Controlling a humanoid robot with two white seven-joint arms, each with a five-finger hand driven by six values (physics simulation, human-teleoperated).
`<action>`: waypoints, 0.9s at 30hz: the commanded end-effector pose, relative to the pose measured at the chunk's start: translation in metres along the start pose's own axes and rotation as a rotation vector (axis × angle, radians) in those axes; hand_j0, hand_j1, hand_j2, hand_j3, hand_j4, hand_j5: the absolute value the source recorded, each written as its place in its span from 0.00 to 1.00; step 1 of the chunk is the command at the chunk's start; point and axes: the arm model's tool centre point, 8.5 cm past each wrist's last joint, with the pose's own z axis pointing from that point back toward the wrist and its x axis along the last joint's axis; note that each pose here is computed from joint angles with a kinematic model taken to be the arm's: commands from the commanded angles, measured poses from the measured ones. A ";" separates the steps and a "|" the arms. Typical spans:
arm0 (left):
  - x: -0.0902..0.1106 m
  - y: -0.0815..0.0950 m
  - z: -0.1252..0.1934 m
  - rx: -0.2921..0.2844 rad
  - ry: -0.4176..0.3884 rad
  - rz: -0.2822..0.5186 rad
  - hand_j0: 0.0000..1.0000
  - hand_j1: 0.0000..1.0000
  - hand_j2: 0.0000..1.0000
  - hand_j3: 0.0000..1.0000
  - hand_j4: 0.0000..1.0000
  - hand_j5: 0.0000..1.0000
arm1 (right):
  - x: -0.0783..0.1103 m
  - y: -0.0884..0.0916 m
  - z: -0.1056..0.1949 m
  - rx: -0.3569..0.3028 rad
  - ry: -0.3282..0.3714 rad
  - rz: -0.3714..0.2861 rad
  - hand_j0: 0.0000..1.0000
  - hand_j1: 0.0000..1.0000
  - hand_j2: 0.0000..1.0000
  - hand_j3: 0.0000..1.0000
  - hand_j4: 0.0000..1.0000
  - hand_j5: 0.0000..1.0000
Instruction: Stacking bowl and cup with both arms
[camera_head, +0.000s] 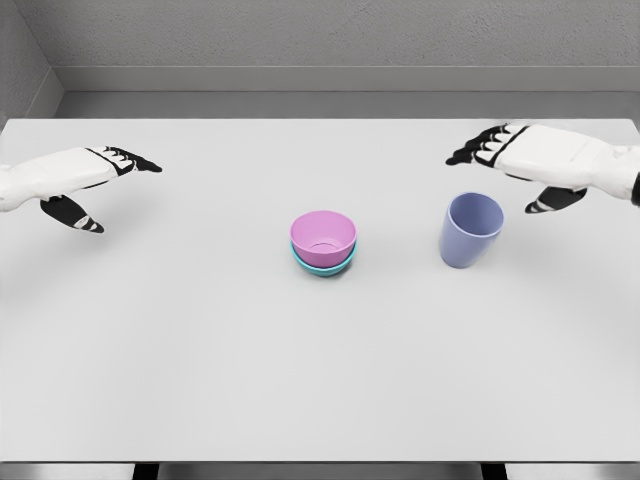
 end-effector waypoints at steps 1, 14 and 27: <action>-0.001 0.000 0.001 0.002 0.002 0.004 1.00 1.00 1.00 1.00 1.00 1.00 | 0.008 0.008 -0.012 0.015 -0.035 -0.014 1.00 1.00 1.00 1.00 1.00 1.00; -0.001 0.000 0.000 -0.002 0.003 0.001 1.00 1.00 1.00 1.00 1.00 1.00 | 0.011 0.024 -0.020 0.058 -0.052 -0.030 1.00 1.00 1.00 1.00 1.00 1.00; -0.001 -0.005 0.000 -0.010 0.003 0.006 1.00 1.00 1.00 1.00 1.00 1.00 | 0.003 0.042 -0.028 0.089 -0.038 -0.079 1.00 1.00 1.00 1.00 1.00 1.00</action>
